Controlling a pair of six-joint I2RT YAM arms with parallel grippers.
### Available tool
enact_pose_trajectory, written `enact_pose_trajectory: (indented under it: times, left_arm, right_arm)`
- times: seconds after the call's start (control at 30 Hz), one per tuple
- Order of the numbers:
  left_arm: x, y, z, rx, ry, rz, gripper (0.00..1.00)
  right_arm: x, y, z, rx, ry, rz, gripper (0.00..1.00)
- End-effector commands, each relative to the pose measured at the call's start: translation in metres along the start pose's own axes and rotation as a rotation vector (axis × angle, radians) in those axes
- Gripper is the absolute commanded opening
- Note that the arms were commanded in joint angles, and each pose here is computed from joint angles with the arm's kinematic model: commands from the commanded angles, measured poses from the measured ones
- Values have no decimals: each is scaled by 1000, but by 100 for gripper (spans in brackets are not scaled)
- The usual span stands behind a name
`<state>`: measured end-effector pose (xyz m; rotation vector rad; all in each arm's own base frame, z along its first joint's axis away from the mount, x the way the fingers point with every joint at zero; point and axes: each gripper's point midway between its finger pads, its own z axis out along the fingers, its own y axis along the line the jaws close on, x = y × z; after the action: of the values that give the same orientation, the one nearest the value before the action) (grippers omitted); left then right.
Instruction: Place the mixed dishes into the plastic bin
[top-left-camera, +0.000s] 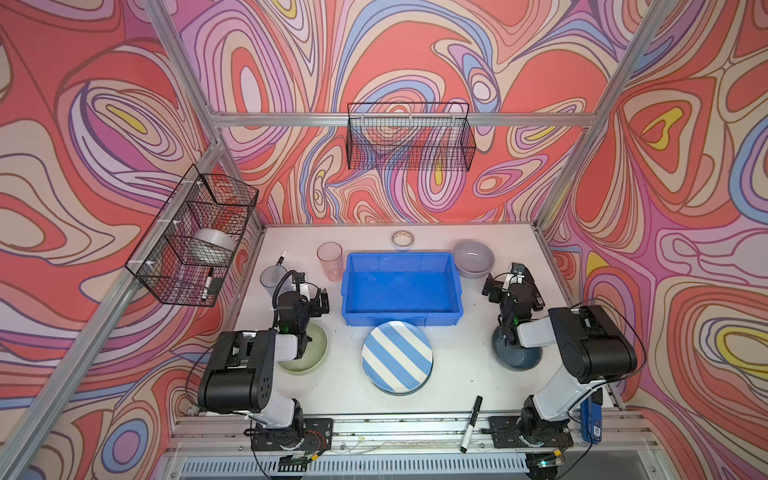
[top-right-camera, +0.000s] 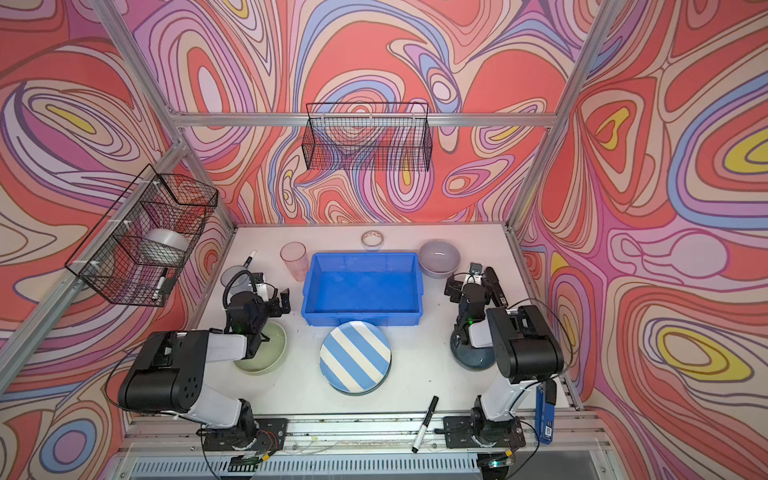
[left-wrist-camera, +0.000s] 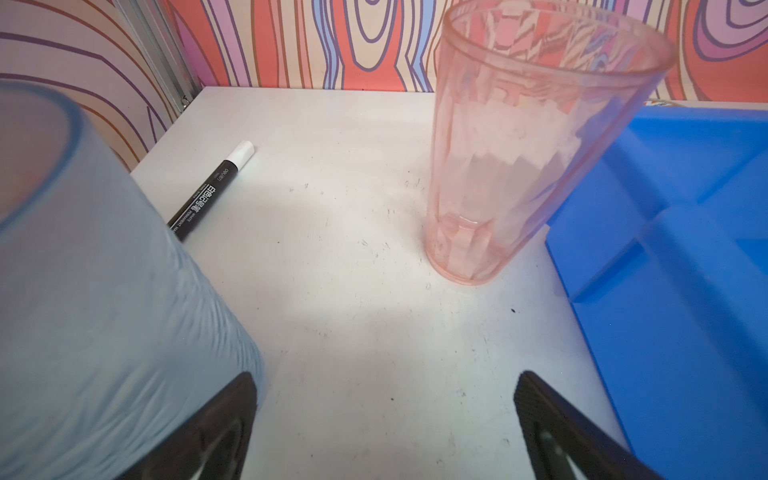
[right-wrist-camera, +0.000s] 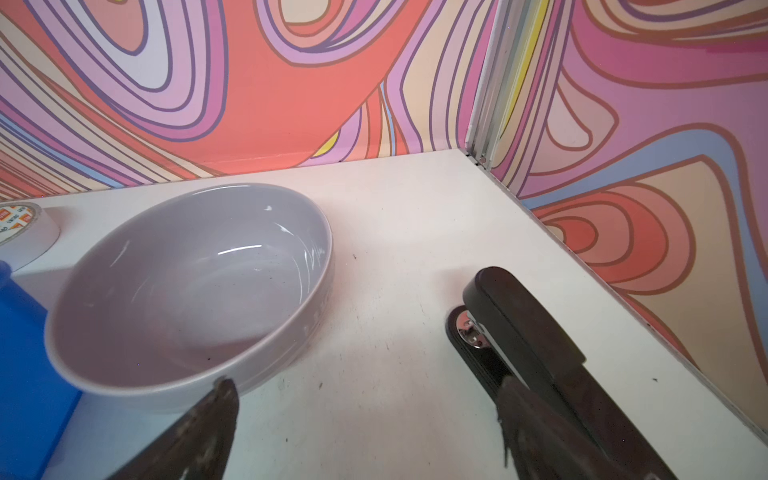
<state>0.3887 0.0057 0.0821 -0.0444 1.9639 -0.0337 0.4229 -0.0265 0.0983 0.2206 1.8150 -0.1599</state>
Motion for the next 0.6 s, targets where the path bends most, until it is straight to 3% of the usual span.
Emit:
enact_pose_trajectory:
  times: [0.0, 0.57]
  left_arm:
    - [-7, -2, 2, 11, -20, 16, 100]
    - [-7, -2, 2, 12, -19, 16, 100]
  right_arm:
    - [3, -1, 0, 1, 4, -2, 99]
    - [3, -1, 0, 1, 5, 0, 98]
